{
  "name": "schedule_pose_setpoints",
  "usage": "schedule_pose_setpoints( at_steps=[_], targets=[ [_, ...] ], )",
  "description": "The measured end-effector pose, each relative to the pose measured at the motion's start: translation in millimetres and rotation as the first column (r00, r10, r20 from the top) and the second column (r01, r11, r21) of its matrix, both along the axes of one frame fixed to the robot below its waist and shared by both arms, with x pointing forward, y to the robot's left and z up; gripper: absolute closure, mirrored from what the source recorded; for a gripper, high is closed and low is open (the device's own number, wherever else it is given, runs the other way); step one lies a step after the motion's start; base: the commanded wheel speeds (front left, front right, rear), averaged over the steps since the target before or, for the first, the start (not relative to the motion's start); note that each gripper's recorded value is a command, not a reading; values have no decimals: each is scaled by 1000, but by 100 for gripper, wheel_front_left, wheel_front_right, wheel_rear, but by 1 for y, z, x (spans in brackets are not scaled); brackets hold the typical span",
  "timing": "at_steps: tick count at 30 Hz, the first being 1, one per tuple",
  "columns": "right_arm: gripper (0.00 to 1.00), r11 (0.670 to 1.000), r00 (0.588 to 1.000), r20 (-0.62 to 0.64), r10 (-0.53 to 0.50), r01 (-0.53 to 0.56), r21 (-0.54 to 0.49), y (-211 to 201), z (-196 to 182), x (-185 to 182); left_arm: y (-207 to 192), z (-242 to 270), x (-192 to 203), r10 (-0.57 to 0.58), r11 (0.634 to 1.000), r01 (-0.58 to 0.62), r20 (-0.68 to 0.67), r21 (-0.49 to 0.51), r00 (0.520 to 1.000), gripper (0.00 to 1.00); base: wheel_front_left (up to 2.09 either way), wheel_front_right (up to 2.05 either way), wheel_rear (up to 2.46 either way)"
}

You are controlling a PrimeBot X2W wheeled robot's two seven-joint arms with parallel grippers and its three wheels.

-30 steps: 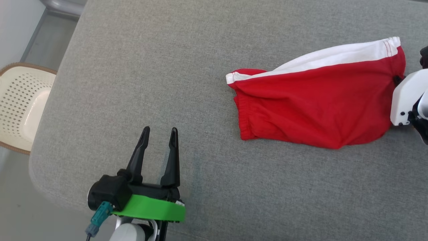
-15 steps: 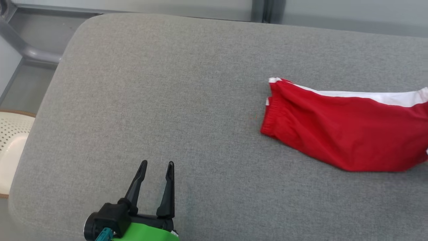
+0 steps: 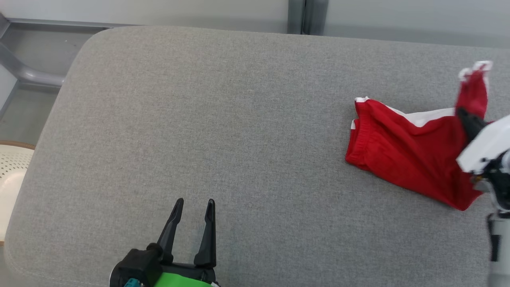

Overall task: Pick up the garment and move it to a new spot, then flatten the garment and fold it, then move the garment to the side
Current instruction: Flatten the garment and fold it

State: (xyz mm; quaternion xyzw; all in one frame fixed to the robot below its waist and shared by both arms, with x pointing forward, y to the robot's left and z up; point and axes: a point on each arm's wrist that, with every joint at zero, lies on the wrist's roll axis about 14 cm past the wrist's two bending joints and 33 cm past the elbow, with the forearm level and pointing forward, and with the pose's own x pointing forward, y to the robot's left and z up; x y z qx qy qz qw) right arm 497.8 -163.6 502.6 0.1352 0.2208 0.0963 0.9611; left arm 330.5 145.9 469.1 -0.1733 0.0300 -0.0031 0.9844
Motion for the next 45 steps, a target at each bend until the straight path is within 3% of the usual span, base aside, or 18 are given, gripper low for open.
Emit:
schedule_pose_setpoints(
  at_steps=[5, 11, 20, 21, 22, 31, 35, 41, 45],
  targets=[
    [100, 987, 990, -25, 141, -138, 77, 78, -19, -3, -7, -7, 5, -26, 1000, 26, -22, 5, 999, 0, 0, 0, 0],
    [100, 969, 969, -87, 230, -220, 114, 121, -55, -10, 3, -10, 8, -3, 1000, 4, -27, 21, 1000, 0, 0, 0, 0],
    [100, 950, 953, -66, 297, -287, 125, 155, -61, -7, -2, -15, 6, -21, 1000, 22, -43, 21, 999, 0, 0, 0, 0],
    [75, 948, 952, -57, 302, -293, 122, 158, -61, -8, -3, -15, 5, -24, 1000, 25, -44, 18, 999, 0, 0, 0, 0],
    [0, 946, 950, -48, 308, -301, 119, 161, -60, -8, -3, -15, 5, -25, 1000, 25, -45, 16, 999, 0, 0, 0, 0],
    [0, 926, 915, 194, 353, -371, 66, 175, -17, -42, 8, -15, -10, 19, 1000, -18, -47, 21, 999, 0, 0, 0, 0],
    [0, 948, 904, 286, 318, -298, -113, 120, -14, -61, 27, -15, -26, 76, 996, -73, -43, 54, 996, 0, 0, 0, 0],
    [0, 980, 887, 424, 180, -125, -155, 51, -1, -94, 45, 0, -39, 114, 990, -115, 16, 84, 993, 0, 0, 0, 0],
    [0, 978, 888, 447, 108, -15, -207, 6, -13, -117, 57, 8, -51, 143, 984, -147, 52, 96, 988, 0, 0, 0, 0]
  ],
)
